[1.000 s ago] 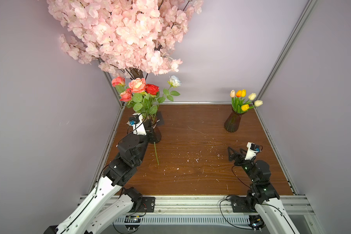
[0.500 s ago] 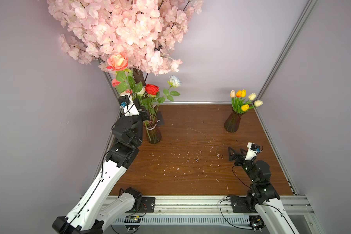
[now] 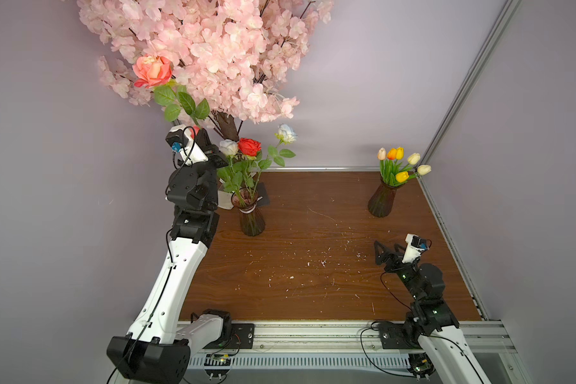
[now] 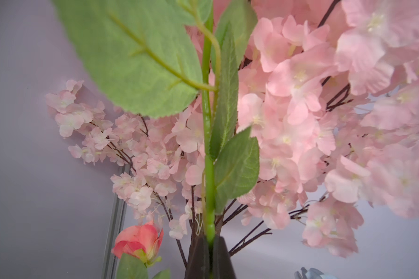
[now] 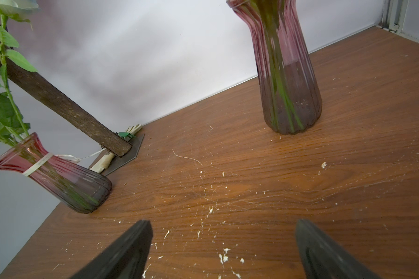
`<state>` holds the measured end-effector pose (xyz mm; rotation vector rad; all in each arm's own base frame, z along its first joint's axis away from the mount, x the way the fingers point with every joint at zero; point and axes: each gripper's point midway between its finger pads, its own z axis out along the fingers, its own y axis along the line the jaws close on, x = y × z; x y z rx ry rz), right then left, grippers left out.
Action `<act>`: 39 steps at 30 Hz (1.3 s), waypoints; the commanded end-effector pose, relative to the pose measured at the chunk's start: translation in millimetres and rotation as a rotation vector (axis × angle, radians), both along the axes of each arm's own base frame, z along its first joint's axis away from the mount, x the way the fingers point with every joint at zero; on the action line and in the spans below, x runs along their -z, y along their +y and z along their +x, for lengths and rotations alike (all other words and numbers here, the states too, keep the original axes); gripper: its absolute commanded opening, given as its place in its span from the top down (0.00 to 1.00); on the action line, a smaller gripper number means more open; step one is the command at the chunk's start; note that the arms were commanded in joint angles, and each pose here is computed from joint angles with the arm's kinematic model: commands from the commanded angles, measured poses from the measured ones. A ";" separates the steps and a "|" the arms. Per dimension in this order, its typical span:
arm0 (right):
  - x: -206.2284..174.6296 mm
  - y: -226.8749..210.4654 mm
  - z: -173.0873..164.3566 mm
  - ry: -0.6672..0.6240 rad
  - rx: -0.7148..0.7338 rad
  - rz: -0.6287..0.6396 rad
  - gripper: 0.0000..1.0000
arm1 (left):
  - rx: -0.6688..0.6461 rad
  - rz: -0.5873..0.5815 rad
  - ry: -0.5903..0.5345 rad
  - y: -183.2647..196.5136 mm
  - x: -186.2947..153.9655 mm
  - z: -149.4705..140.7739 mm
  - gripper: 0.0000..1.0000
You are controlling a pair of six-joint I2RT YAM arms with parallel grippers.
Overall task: Arrange the flowers in different vases according to their variety
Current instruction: Insert the flower into the vase.
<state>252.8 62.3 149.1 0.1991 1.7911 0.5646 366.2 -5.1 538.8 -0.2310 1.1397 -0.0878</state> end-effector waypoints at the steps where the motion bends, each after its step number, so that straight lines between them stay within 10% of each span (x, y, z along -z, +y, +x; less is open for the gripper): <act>1: -3.6 -0.6 1.0 -0.023 0.009 0.010 0.00 | 0.056 -0.005 -0.080 -5.4 -12.1 -4.2 1.00; 25: -4.1 -0.2 0.7 -0.026 0.005 0.010 0.00 | 0.260 -0.040 0.312 -41.9 161.8 45.4 0.98; 31: -6.2 1.3 0.2 -0.032 -0.004 0.009 0.01 | 0.291 -0.035 0.452 -49.9 190.4 49.2 0.48; 39: -19.7 13.5 -0.5 -0.045 -0.076 0.016 0.00 | 0.264 -0.038 0.507 -52.2 181.2 23.6 0.18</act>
